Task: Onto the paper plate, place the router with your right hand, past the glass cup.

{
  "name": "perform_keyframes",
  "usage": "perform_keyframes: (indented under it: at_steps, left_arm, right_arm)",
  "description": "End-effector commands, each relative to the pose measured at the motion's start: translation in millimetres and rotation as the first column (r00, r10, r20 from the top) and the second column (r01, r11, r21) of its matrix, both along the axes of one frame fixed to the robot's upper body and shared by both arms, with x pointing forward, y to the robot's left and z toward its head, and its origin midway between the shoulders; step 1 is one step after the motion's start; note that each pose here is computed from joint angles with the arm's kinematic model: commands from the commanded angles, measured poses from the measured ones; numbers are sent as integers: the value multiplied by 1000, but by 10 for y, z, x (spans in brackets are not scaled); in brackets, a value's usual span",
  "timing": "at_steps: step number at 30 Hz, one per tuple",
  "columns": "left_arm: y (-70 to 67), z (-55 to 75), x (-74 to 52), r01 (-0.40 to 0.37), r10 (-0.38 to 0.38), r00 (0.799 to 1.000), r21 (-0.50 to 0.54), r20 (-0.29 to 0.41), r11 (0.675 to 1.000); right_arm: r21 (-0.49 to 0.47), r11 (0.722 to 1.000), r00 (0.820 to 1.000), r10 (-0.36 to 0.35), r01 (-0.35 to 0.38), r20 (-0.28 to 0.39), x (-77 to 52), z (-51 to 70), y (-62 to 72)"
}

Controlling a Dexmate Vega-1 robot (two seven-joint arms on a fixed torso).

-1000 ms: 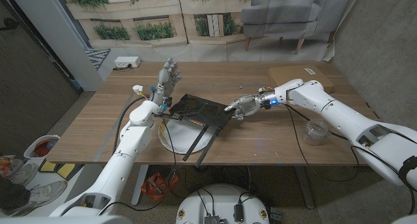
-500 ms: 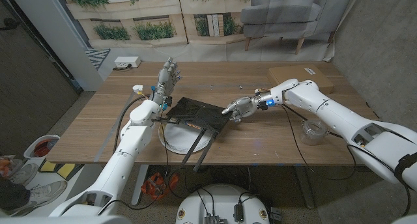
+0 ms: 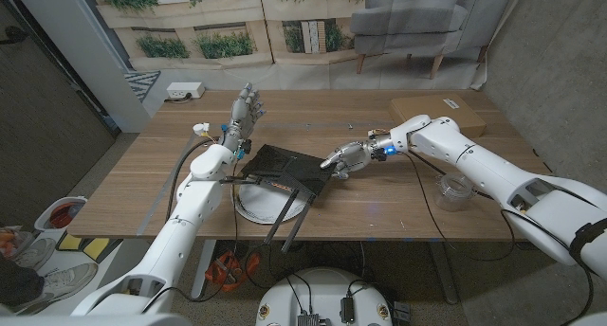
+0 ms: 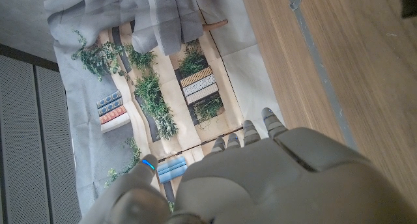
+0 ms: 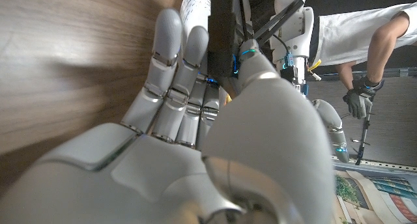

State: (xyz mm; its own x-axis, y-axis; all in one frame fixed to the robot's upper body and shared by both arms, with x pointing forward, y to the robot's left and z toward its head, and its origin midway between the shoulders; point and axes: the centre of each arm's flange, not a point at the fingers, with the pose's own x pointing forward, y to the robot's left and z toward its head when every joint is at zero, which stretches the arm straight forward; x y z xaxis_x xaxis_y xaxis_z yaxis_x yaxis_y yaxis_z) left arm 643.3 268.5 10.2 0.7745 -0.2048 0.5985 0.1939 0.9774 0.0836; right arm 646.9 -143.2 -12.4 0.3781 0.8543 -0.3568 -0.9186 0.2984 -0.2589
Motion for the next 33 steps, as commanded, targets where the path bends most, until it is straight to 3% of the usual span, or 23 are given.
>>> perform_keyframes:
  at_steps: [1,33]
  left_arm:
    - [-24,26,45,3,-3,1000,6,-2,1000]
    - [-85,89,169,12,-12,1000,14,-8,1000]
  right_arm:
    - [-16,1000,1000,-18,18,12,46,-23,28]
    - [-109,992,996,-57,64,67,129,-58,35]
